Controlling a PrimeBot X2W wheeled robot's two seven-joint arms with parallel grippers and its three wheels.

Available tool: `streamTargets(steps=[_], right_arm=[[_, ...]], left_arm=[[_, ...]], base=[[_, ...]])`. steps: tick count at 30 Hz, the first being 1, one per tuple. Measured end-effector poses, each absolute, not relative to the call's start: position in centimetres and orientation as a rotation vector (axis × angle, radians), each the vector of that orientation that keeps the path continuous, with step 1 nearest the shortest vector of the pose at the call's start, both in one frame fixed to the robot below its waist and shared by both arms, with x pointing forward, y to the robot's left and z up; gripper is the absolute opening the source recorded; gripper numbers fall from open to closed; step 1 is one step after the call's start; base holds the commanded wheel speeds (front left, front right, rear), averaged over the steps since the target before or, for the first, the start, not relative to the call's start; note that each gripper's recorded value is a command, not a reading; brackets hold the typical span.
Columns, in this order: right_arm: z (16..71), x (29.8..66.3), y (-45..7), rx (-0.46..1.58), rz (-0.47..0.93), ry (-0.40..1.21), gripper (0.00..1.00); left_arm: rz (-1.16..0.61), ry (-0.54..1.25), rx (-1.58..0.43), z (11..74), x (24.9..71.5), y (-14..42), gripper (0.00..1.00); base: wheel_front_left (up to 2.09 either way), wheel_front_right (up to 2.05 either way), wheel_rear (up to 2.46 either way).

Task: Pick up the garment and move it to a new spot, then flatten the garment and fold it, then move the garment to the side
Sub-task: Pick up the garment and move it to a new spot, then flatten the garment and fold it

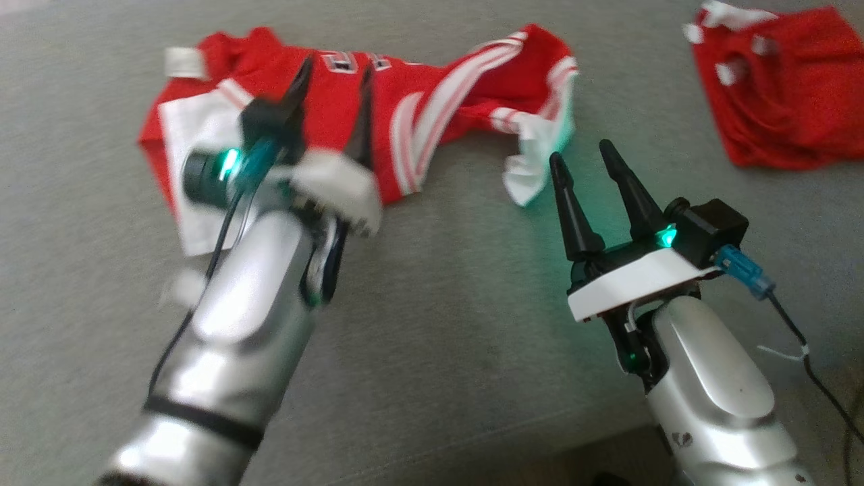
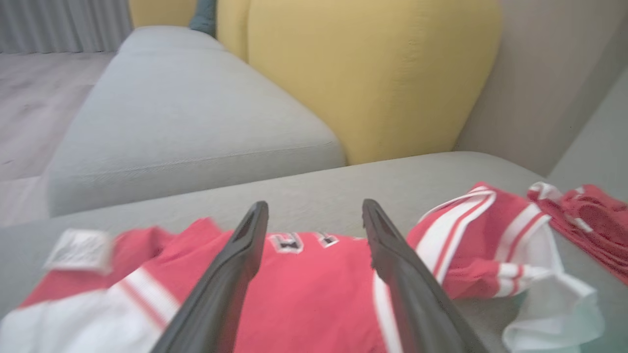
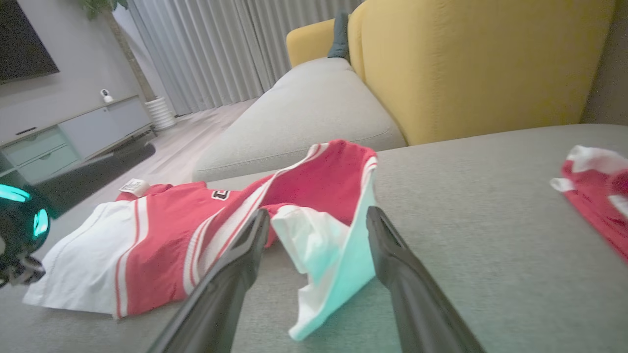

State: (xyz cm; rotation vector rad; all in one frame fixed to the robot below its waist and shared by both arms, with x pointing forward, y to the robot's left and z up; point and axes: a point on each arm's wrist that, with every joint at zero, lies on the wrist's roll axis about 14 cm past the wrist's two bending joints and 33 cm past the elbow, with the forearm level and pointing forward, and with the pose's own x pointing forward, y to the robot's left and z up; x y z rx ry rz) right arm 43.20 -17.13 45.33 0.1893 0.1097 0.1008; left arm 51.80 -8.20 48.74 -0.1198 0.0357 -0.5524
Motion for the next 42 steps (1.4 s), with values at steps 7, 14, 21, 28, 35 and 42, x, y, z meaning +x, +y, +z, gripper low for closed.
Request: streamTargets(steps=[7,14,21,28,35,42], right_arm=[[45.1,44.3,-12.5,0.18,0.232,0.118,1.0],[45.6,44.3,-8.9,0.176,0.329,0.113,1.0],[45.3,43.1,-7.5,0.168,0.367,0.132,1.0],[44.3,42.2,-3.7,0.123,0.487,0.163,1.0],[43.1,42.6,3.0,-0.004,0.713,0.195,1.0],[42.0,44.2,8.6,-0.121,0.879,0.21,1.0]], left_arm=[[-0.256,0.113,-0.119,45.0,49.1,2.7,1.0],[-0.061,0.085,-0.064,45.4,45.1,10.4,1.0],[0.054,0.081,-0.02,45.5,40.6,14.7,1.0],[0.116,0.108,-0.016,44.8,38.0,16.5,1.0],[0.189,0.129,-0.051,44.6,35.9,18.5,1.0],[0.319,0.163,-0.068,43.9,33.0,21.9,1.0]], base=[[0.0,0.0,0.0],[0.0,0.0,0.0],[0.0,0.0,0.0],[0.0,0.0,0.0],[0.0,0.0,0.0],[0.0,0.0,0.0]])
